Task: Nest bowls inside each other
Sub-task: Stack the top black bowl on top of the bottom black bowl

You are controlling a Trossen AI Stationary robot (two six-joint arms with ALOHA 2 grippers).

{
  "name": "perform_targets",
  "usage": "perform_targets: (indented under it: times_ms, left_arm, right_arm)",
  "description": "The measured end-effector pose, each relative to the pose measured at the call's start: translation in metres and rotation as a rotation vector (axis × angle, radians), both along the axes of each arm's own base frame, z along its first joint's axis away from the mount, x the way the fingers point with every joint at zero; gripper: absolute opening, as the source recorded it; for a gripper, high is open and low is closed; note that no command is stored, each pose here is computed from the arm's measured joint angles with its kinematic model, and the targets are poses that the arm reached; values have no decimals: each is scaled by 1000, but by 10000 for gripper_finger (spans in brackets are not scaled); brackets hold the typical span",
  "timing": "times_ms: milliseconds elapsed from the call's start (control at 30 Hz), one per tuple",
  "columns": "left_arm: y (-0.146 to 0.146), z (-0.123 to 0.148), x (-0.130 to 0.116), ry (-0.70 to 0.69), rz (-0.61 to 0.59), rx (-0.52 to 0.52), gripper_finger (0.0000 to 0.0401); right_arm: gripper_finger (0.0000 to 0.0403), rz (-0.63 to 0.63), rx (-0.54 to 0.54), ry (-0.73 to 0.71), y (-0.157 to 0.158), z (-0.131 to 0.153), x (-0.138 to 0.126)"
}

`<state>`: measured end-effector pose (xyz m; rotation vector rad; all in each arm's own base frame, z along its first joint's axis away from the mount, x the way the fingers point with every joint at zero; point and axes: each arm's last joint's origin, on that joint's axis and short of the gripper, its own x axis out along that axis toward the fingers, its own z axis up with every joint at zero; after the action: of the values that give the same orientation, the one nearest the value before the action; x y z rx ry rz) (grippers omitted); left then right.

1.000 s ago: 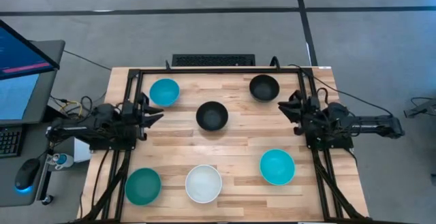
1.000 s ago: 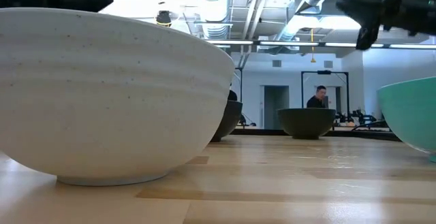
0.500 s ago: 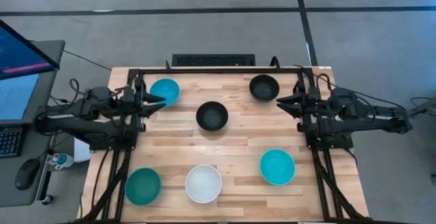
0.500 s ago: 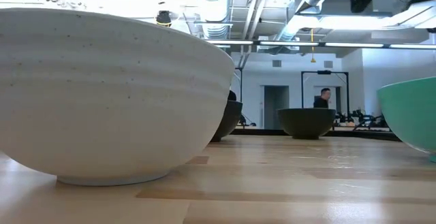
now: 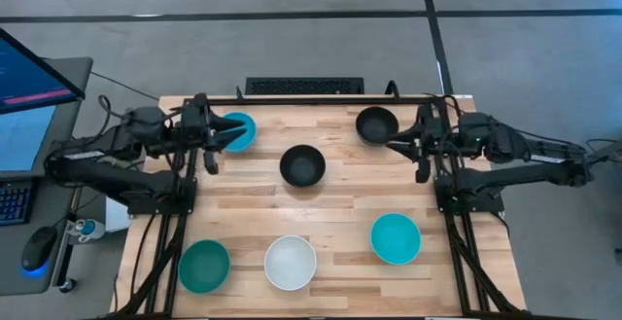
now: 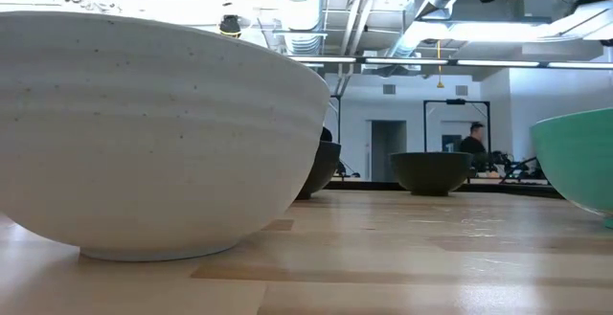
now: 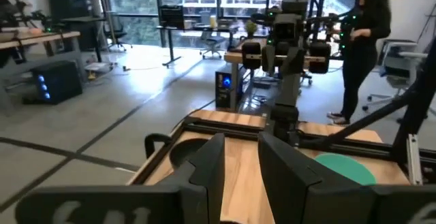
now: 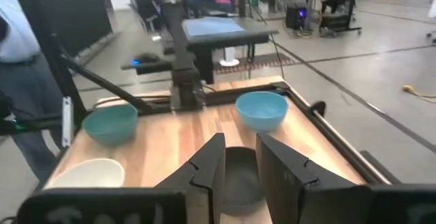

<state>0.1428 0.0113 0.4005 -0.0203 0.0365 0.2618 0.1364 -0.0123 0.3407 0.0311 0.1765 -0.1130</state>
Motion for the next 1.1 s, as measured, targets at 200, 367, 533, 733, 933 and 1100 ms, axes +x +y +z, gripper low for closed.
perform_targets:
  times_ms: [200, 367, 533, 733, 933, 1100]
  left_arm:
    - [1, 11, 12, -2, 5, -1, 80]
    - [1, 18, 17, 0, 8, 0, 80]
    - [1, 24, 14, -21, 23, 28, 80]
    - [1, 23, 12, -13, 34, 24, 80]
    - [2, 23, 13, -7, 49, 33, 80]
    - [2, 23, 13, 0, 65, 57, 80]
  right_arm:
    - [107, -204, 52, 203, -17, -18, 3]
    - [107, -343, 116, 415, -35, -39, 2]
    - [107, -408, 149, 496, -53, -50, 12]
    - [107, -348, 172, 649, -69, -71, 29]
    - [107, -319, 159, 794, -82, -96, 48]
    - [107, -328, 192, 883, -94, -117, 59]
